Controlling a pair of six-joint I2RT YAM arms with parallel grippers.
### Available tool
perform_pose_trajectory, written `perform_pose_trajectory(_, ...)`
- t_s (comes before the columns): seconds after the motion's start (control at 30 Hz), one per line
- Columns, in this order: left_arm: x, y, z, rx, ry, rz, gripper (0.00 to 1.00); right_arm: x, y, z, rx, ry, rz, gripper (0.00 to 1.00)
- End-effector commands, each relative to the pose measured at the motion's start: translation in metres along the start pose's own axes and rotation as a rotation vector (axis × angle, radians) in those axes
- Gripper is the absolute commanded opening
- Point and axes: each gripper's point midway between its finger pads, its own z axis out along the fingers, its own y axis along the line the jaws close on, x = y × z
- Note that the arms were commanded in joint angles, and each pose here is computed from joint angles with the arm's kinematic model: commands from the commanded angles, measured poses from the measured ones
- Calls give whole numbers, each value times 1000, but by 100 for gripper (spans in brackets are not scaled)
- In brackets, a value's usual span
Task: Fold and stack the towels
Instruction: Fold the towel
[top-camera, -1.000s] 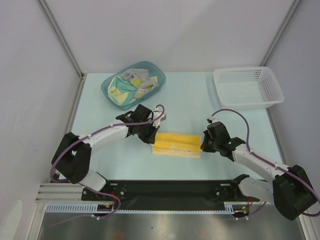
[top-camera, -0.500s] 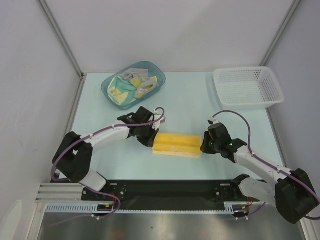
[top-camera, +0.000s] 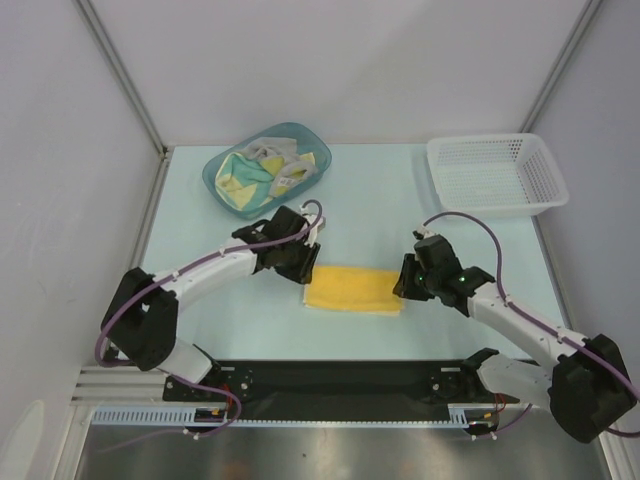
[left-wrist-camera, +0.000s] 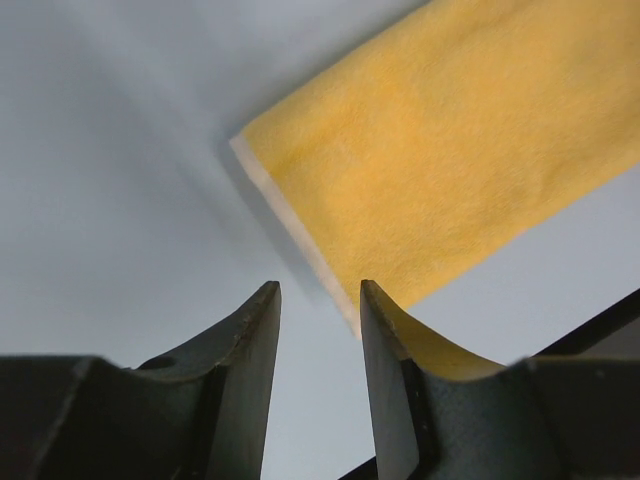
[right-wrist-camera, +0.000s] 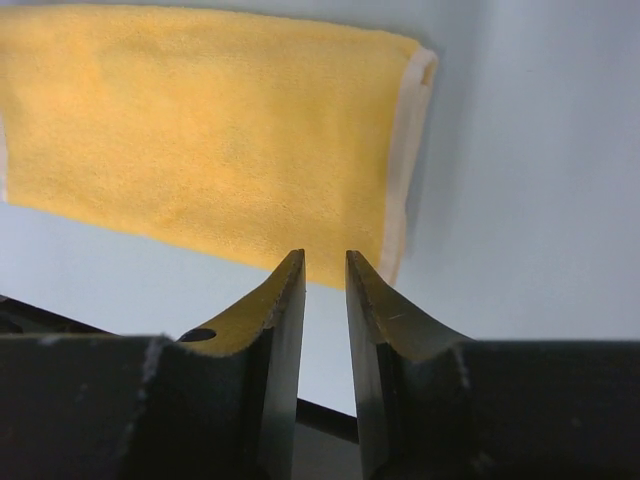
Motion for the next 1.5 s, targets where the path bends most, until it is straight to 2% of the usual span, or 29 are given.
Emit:
perform_pose_trajectory(0.0, -32, -28, -15, 112, -160, -80, 43, -5, 16, 7, -46, 6, 7, 28)
perform_pose_trajectory(0.13, -7, -33, 2, 158, -142, -172, 42, 16, 4, 19, -22, 39, 17, 27)
perform_pose_trajectory(0.17, 10, -28, 11, 141, -109, -186, 42, 19, 3, 20, -21, 41, 30, 27)
perform_pose_trajectory(0.33, 32, -11, 31, 55, -65, -241, 41, 27, -5, 23, -9, 36, 45, 27)
perform_pose_trajectory(0.43, 27, -4, 29, 5, -74, -253, 41, 20, 1, 20, -24, 30, 34, 28)
perform_pose_trajectory(0.63, -11, 19, -11, -165, -150, -252, 45, 2, 14, 8, -40, 5, 23, 28)
perform_pose_trajectory(0.7, -28, 12, -27, -131, -200, -241, 46, 1, 20, 5, -72, 4, 23, 28)
perform_pose_trajectory(0.8, -44, -21, -34, 51, -253, -237, 47, 11, 30, 5, -143, 40, 43, 28)
perform_pose_trajectory(0.83, -42, -37, -34, 144, -242, -233, 47, 16, 29, 7, -148, 52, 56, 27)
perform_pose_trajectory(0.9, -36, -47, -24, 212, -251, -261, 47, 29, 23, 11, -147, 76, 65, 27)
perform_pose_trajectory(1.03, -9, -45, 3, 233, -220, -283, 47, 44, 13, 18, -142, 87, 82, 27)
perform_pose_trajectory(1.2, 18, -27, 36, 132, -116, -300, 45, 44, 13, 20, -148, 78, 101, 27)
perform_pose_trajectory(1.47, -2, -8, 16, -4, -132, -310, 47, -9, 25, 5, -179, -16, 84, 28)
